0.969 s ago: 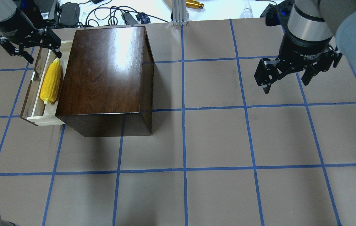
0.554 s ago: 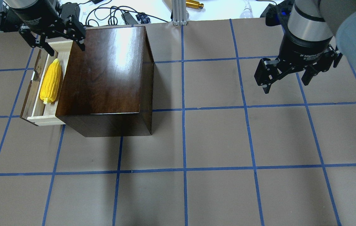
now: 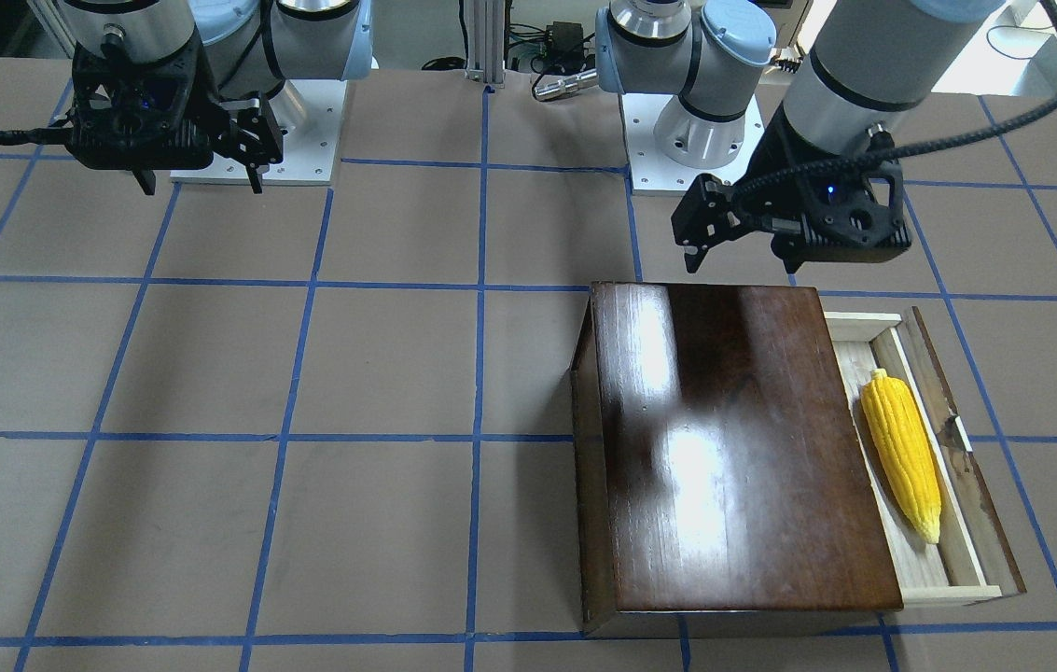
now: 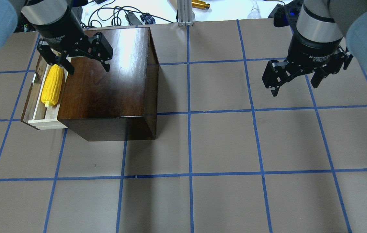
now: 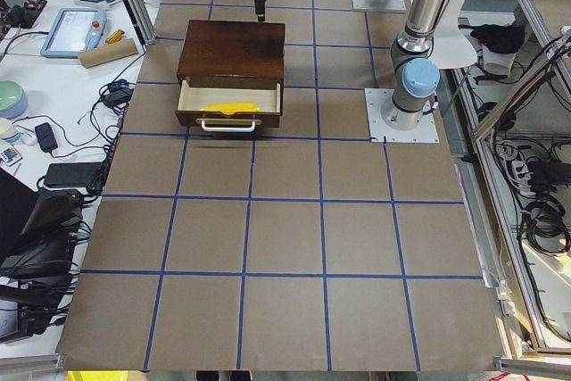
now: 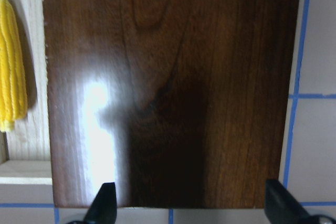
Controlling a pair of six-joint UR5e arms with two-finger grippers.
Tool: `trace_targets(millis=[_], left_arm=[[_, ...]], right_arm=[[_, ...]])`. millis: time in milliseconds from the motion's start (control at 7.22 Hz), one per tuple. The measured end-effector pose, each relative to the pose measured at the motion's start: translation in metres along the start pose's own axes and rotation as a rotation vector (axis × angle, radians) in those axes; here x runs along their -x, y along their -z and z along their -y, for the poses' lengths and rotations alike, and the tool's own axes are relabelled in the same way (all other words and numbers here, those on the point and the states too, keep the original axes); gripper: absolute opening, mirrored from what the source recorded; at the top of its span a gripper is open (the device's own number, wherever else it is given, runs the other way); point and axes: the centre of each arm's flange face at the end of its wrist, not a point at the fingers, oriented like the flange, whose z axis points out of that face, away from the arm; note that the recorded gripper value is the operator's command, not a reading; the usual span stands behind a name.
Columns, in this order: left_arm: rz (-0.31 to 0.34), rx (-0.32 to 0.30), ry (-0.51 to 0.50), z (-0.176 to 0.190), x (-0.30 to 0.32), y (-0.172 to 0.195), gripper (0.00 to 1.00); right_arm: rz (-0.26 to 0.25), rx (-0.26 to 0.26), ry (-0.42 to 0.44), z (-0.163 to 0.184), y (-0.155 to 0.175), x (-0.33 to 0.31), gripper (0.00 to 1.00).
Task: Open drawer and put corn inside
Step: 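Open the left gripper to drop the corn and raise it away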
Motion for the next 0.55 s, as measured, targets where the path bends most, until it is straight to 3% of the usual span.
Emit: trace_targets(millis=[554], left_arm=[[0.000,-0.009,0.002,-0.024,0.001,0.000,1.00]], right_arm=[[0.000,0.000,0.001,0.000,0.000,0.000,1.00]])
